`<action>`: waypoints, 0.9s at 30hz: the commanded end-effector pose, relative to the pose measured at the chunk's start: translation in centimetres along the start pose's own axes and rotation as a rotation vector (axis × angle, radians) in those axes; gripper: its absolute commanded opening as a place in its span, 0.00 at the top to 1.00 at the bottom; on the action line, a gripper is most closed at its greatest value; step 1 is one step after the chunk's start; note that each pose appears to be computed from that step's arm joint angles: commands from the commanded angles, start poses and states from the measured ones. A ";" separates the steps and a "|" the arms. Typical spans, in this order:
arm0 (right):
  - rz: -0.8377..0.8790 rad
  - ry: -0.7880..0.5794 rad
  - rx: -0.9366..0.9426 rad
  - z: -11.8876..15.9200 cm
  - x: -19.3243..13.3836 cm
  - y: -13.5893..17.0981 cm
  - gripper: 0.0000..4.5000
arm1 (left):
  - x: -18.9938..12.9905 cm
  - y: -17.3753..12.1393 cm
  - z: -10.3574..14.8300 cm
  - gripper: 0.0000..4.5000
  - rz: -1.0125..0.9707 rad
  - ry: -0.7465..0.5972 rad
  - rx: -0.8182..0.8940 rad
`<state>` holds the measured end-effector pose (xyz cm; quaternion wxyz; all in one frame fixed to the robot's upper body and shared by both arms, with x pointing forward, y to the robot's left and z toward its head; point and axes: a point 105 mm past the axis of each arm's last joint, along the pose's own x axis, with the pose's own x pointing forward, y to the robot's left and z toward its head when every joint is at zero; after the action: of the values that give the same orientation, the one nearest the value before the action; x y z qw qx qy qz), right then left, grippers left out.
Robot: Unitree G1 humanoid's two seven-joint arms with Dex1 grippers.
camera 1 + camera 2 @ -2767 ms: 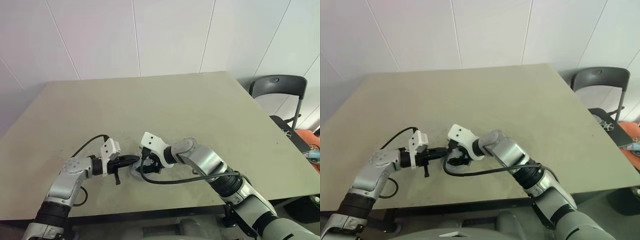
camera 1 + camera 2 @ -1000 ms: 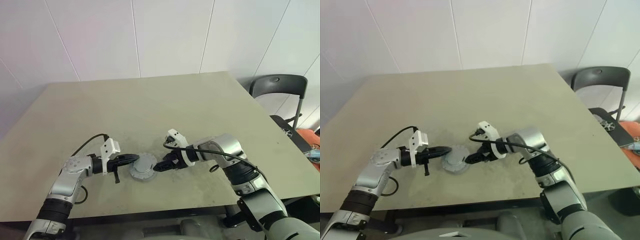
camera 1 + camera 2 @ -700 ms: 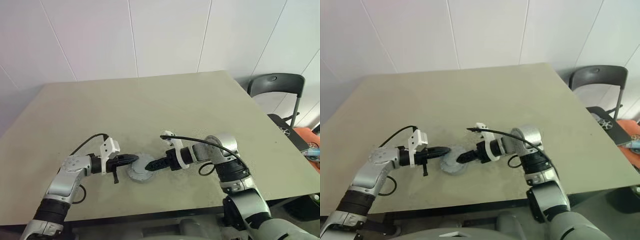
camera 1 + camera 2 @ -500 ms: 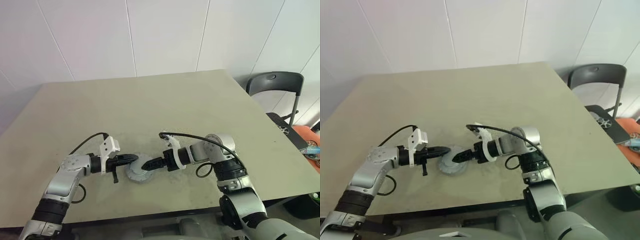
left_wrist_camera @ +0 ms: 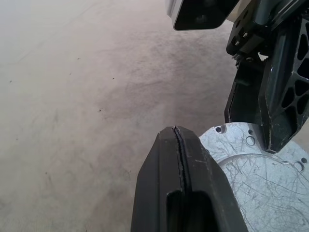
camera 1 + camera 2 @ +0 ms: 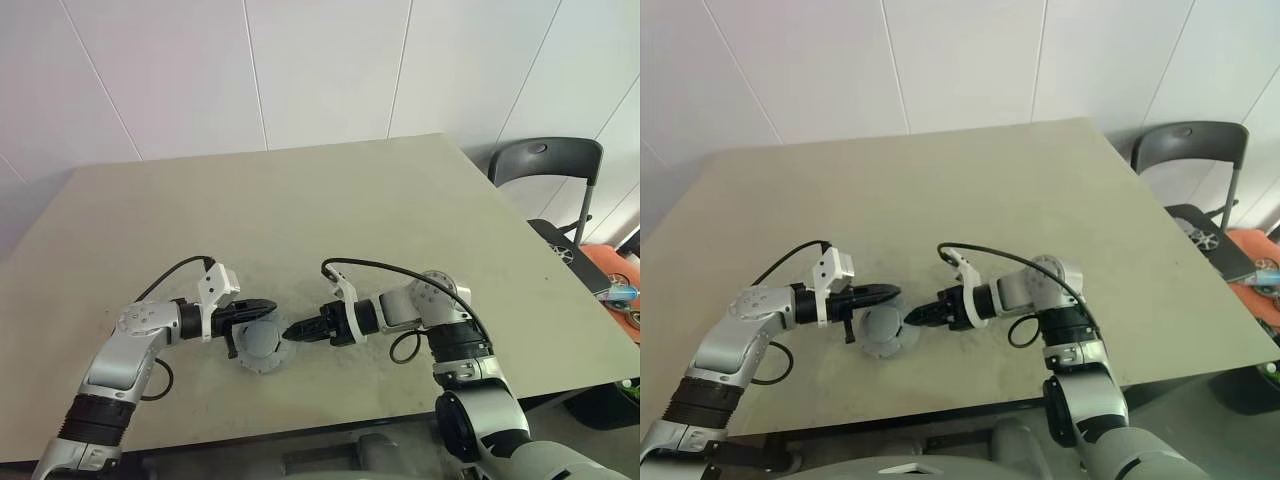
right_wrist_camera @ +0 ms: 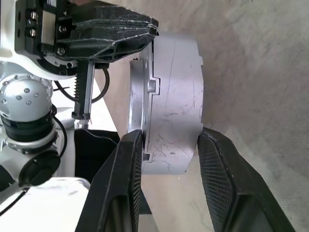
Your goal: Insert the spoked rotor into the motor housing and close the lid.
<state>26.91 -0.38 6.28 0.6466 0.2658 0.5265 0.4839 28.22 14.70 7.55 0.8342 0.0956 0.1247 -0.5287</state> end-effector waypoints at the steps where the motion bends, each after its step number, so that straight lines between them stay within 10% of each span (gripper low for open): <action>1: 0.027 0.040 -0.048 0.0 1.2 1.6 0.69 | 0.4 -0.7 -1.5 1.00 -0.021 0.058 -0.041; 21: 0.025 -0.029 0.001 1.0 1.2 1.5 0.74 | -1.3 3.5 6.5 1.00 0.233 -0.373 -0.115; 27: 0.156 -0.244 0.109 4.7 0.2 2.6 0.74 | -2.4 4.6 7.8 1.00 0.340 -0.479 -0.199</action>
<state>28.71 1.13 7.05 0.6447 0.3615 0.5019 0.4492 32.00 15.66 13.77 0.9145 -0.0879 -0.0063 -0.3948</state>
